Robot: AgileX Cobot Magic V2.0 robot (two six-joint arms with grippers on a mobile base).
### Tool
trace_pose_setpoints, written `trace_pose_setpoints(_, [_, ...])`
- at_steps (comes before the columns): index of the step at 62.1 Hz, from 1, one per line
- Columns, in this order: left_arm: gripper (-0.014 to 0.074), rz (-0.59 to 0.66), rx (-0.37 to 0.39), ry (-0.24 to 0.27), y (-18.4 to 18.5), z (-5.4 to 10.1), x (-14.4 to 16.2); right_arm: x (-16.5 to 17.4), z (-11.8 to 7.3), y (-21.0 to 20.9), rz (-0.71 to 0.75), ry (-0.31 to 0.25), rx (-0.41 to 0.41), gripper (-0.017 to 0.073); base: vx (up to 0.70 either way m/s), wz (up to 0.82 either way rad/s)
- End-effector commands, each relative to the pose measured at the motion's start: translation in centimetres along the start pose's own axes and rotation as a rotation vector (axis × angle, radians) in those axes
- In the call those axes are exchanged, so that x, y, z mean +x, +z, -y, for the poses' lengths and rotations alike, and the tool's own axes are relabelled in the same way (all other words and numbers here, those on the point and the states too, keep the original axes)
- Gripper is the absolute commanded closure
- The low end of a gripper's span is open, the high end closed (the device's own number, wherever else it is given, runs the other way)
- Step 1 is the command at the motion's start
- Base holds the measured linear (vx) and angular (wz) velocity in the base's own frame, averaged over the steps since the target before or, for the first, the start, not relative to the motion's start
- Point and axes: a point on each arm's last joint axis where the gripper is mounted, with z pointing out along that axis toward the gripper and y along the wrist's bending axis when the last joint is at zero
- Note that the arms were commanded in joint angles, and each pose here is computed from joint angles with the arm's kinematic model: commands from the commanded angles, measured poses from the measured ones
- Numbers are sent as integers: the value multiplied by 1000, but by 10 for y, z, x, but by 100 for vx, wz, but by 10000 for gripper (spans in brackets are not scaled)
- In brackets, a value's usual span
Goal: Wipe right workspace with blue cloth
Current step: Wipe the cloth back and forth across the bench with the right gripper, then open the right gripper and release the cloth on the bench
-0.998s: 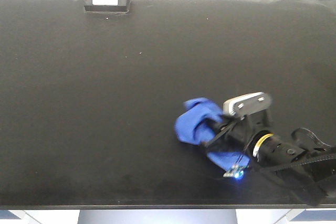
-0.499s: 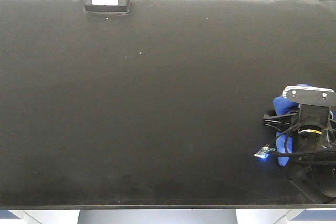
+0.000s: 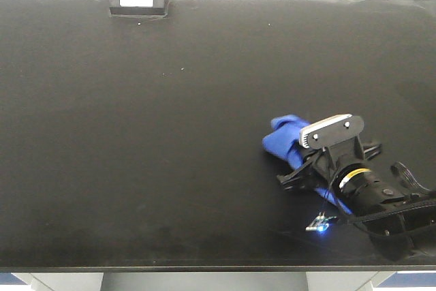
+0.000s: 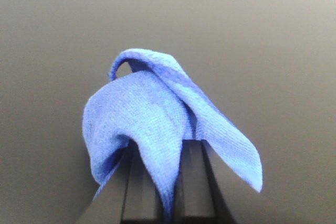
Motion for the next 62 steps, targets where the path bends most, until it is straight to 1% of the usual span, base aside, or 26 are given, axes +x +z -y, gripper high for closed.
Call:
trace_pose_setpoints(1, [599,65,9,-8,1,1,2,-15,-2,-2,69,95,-32,545,0,0])
trace_pose_setpoints(6, [599,65,9,-8,1,1,2,-11,-3,-2,33,116,-35,523,0,0])
trace_pose_setpoints(14, [599,65,9,-8,1,1,2,-6,-3,-2,-26,116,-41,449,0,0])
trace_pose_setpoints(21, [599,65,9,-8,1,1,2,-5,-3,-2,-42,131,-33,328,0,0])
trace_pose_setpoints(33, [599,65,9,-8,1,1,2,-10,-1,-3,1,200,-24,72,0,0])
trace_pose_setpoints(38, [599,65,9,-8,1,1,2,-18,-1,-9,31,209,-29,-14,0,0])
trace_pose_setpoints(41, [599,65,9,-8,1,1,2,-23,0,-14,53,214,-34,-48,0,0])
trace_pose_setpoints(46, [599,65,9,-8,1,1,2,-34,1,-26,93,209,-46,-77,0,0])
trace_pose_setpoints(54, [599,65,9,-8,1,1,2,-50,3,-50,125,227,-75,-66,0,0])
trace_pose_setpoints(58, [599,65,9,-8,1,1,2,-55,4,-62,137,198,-87,-51,0,0])
trace_pose_setpoints(62, [599,65,9,-8,1,1,2,-60,5,-73,157,152,-96,-34,0,0])
